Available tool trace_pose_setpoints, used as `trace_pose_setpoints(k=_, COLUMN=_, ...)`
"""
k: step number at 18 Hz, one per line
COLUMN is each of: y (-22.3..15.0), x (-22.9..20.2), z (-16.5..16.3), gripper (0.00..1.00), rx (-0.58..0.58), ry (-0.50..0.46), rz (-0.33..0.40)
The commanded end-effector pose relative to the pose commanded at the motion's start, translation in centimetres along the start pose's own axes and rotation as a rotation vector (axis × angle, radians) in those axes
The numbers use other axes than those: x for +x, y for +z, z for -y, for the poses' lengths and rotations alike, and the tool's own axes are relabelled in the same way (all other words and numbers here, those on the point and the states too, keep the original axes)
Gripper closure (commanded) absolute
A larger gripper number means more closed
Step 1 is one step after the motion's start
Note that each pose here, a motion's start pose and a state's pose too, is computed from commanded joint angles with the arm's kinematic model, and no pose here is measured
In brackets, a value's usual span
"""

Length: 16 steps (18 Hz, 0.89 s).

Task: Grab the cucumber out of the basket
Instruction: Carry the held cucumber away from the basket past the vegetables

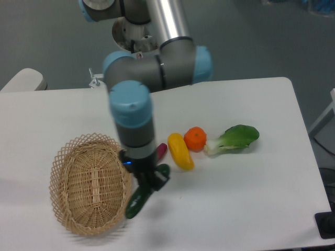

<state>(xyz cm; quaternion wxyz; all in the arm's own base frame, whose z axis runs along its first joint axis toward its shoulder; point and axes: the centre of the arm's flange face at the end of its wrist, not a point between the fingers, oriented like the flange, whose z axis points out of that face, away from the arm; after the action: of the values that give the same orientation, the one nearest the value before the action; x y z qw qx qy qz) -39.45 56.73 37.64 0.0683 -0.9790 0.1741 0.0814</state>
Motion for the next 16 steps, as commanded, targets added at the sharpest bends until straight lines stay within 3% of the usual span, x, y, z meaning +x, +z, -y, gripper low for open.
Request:
trace_pose_setpoints(k=7, y=0.3, x=-3.8, z=-6.3, gripper=0.77, rx=-0.014, ry=0.107, rz=-0.002)
trace_pose_setpoints(k=16, y=0.5, x=-5.1, z=-8.4, gripper=0.77, rx=-0.022, ry=0.135, rz=-0.004)
